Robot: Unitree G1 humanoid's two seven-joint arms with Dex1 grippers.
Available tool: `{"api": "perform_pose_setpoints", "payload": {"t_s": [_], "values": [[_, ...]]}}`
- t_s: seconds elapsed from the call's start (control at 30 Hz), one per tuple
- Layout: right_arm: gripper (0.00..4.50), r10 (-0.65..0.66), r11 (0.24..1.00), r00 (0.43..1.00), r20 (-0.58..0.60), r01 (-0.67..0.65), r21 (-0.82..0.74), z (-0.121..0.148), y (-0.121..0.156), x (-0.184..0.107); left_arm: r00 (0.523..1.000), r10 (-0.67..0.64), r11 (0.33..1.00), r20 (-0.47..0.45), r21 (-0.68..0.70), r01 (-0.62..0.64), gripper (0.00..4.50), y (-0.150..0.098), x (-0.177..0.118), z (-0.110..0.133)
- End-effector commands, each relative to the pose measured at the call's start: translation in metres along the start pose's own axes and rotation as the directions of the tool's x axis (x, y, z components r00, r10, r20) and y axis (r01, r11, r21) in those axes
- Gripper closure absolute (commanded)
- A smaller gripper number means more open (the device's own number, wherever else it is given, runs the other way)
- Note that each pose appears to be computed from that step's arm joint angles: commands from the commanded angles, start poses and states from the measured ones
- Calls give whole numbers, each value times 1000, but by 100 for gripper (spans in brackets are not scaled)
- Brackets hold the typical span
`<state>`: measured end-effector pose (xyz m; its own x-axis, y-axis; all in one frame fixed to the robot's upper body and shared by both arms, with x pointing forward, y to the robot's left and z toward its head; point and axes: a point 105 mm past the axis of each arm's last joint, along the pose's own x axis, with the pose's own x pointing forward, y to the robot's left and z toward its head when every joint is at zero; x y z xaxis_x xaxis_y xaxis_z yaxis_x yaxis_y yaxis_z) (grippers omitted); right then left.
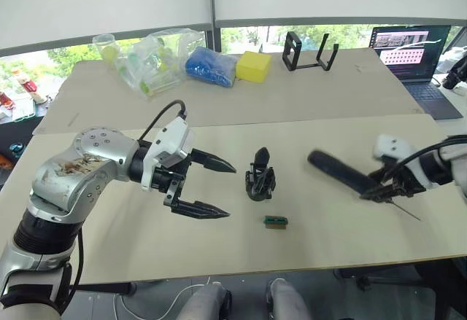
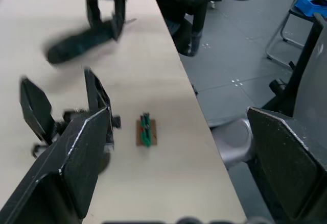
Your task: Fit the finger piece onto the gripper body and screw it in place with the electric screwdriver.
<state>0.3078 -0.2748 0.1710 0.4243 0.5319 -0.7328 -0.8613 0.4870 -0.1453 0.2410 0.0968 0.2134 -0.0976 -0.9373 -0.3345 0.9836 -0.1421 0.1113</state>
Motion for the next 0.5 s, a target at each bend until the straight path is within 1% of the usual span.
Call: {"api": "perform_pose_setpoints", "payload": {"t_s": [0.03,0.07,0.13,0.2,0.23,0.27,0.3,0.33,0.43,0.5], "values": [[259,-134,991,926,353,123,54,49,11,-38,1000,-2,1000,-21,14,3,0,-1,-4,-5],[259,-170,985,884,434,148,85,56,16,-44,1000,-8,1000,-25,7,8,0,-1,-3,-8],[259,-218,976,815,537,178,126,65,28,-51,999,-24,1000,-31,-5,24,0,-3,-2,-13],[259,-266,964,700,662,198,178,75,50,-53,997,-63,998,-35,-26,63,0,-7,1,-20],[259,-294,956,643,707,198,218,78,61,-51,996,-79,997,-40,-30,78,0,-8,2,-24],[259,-308,951,598,740,191,242,80,74,-48,995,-94,995,-43,-31,92,0,-9,4,-28],[259,-315,949,570,759,183,256,80,84,-45,994,-98,995,-46,-29,97,0,-9,5,-32],[259,-319,948,553,770,178,266,81,92,-44,994,-100,995,-48,-27,98,0,-9,6,-34],[259,-231,973,517,824,109,204,88,137,-27,995,-88,996,-51,-8,88,0,-7,14,-48],[259,-215,976,488,846,83,200,95,152,-18,998,-59,998,-30,-6,58,0,-2,19,-52]]}}
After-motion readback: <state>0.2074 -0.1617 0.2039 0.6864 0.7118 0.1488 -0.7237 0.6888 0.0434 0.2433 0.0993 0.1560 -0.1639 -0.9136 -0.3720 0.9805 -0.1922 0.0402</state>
